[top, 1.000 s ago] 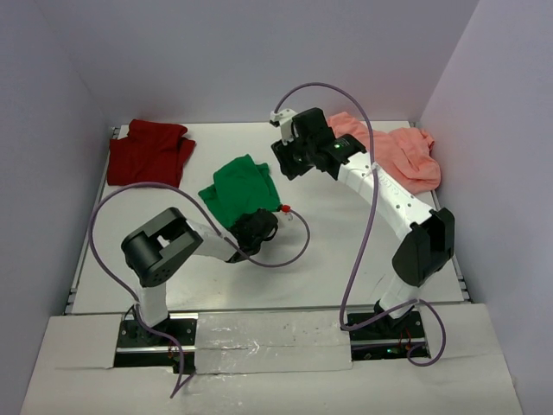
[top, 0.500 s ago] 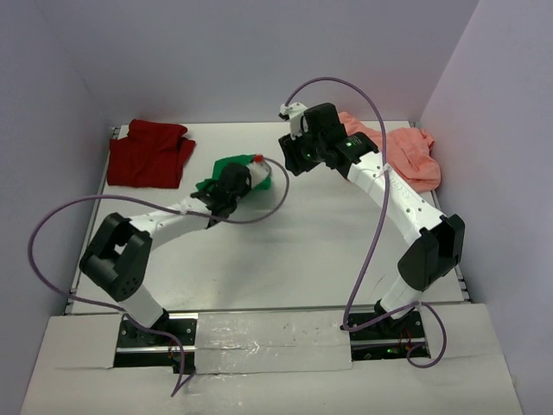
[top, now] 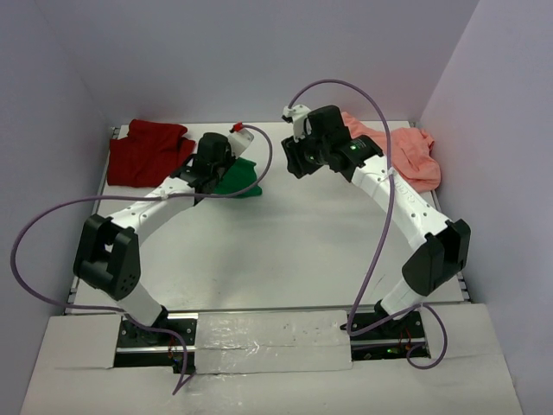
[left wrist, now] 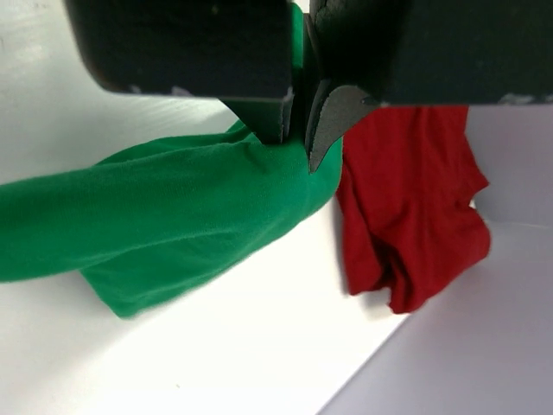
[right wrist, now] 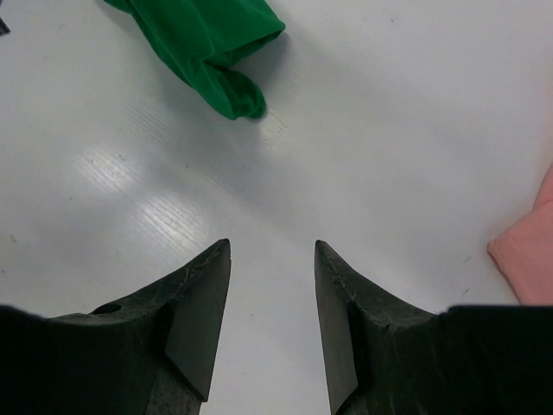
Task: Fold and stack the t-shirts
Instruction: Fold the tshirt, then neatly place the folded tshirt to the corner
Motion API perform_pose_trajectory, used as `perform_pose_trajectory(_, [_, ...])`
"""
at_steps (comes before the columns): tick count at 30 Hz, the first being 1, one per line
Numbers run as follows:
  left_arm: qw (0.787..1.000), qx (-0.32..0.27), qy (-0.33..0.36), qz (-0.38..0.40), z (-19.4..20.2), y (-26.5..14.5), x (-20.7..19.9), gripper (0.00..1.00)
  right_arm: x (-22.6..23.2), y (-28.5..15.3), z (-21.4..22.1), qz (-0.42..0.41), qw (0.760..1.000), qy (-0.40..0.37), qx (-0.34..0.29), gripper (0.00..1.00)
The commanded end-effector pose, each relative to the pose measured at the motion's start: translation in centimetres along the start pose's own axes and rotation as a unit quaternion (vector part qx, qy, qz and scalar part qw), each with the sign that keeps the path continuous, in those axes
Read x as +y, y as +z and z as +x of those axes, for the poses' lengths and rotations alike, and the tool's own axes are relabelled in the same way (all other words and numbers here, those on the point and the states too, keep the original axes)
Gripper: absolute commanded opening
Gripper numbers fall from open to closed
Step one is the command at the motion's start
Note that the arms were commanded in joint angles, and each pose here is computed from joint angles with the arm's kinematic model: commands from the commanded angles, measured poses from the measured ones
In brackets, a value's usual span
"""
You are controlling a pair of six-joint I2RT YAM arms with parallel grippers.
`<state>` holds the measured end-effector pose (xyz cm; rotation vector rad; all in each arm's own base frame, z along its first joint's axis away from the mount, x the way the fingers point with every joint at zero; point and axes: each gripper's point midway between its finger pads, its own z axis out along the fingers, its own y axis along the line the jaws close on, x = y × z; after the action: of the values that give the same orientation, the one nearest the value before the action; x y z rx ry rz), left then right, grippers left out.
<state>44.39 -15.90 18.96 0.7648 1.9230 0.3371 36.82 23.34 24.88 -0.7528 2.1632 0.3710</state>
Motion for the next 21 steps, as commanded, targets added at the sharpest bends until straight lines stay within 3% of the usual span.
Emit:
perform_pose_trajectory(1, [1.0, -0.009, 0.005, 0.025, -0.6, 0.3, -0.7, 0.0, -0.4, -2.3, -1.7, 0.005, 0.999, 0.001, -0.041, 0.51])
perform_pose_trajectory(7, [1.0, -0.004, -0.006, 0.003, 0.8, -0.8, 0.8, 0.0, -1.0, -2.5, -1.5, 0.008, 0.999, 0.005, -0.042, 0.51])
perform_pose_trajectory(21, [0.987, -0.035, -0.079, -0.135, 2.0, -8.5, 14.6, 0.01, -1.5, -2.2, -1.7, 0.01, 0.999, 0.009, -0.039, 0.51])
